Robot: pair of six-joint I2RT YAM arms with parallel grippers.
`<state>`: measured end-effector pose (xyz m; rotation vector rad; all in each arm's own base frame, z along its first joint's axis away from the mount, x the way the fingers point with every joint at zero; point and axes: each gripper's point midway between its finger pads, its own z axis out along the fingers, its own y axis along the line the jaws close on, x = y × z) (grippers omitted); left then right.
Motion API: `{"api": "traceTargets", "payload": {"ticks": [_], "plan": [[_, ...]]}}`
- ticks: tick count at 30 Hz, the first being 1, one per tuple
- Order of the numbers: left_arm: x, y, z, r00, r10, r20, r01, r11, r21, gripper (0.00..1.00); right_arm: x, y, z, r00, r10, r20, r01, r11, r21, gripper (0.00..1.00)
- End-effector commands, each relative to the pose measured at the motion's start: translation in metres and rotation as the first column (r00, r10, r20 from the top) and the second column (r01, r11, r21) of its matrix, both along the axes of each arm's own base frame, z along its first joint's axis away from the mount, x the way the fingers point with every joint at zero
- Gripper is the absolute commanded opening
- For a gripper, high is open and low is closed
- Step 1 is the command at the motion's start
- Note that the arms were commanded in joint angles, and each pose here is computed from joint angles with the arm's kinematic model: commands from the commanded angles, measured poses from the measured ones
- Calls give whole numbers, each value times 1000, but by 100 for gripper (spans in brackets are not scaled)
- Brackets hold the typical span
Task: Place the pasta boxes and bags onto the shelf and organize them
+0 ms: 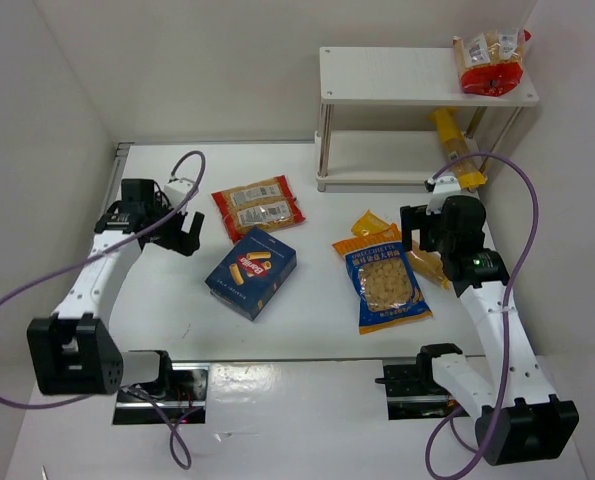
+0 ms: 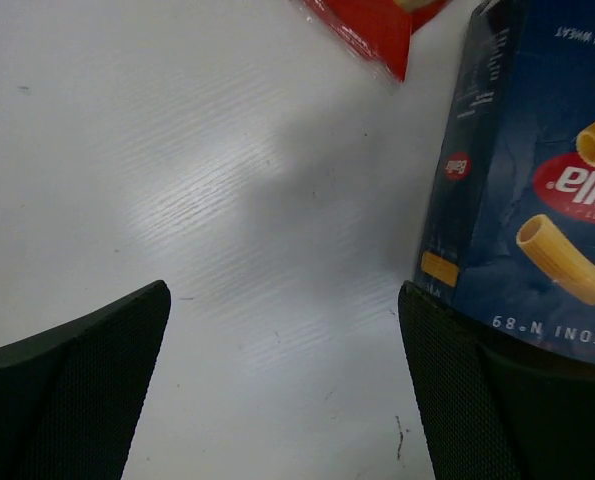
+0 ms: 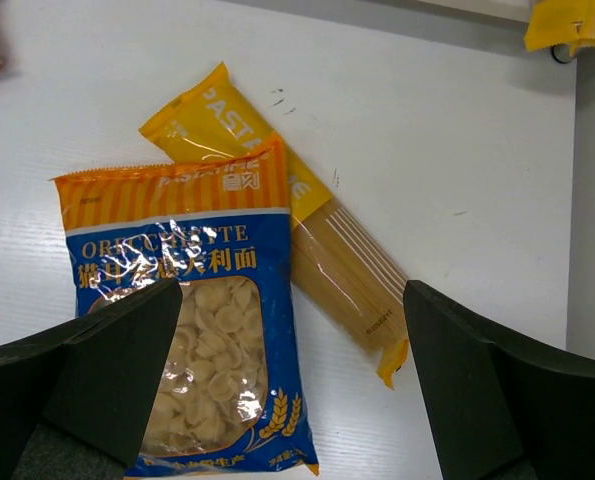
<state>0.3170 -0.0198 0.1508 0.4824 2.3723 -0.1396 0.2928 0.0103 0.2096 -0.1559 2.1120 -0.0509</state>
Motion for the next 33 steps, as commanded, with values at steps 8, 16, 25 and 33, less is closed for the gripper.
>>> {"api": "traceTargets", "payload": {"ticks": [8,16,25,33], "plan": [[75,-16,-30,973,-229,3,220,934,-282,100,-7,12,25,989,93,117,-92,996,-9,100],[119,-26,-41,976,-219,9,197,862,-466,100,-12,15,25,982,136,129,-133,991,-33,100],[169,-29,-86,988,-122,-97,57,862,-504,100,-13,17,25,978,161,130,-156,987,-42,100],[179,-38,-103,981,-110,-161,1,828,-560,100,-10,17,17,981,161,110,-157,987,-40,100]]}}
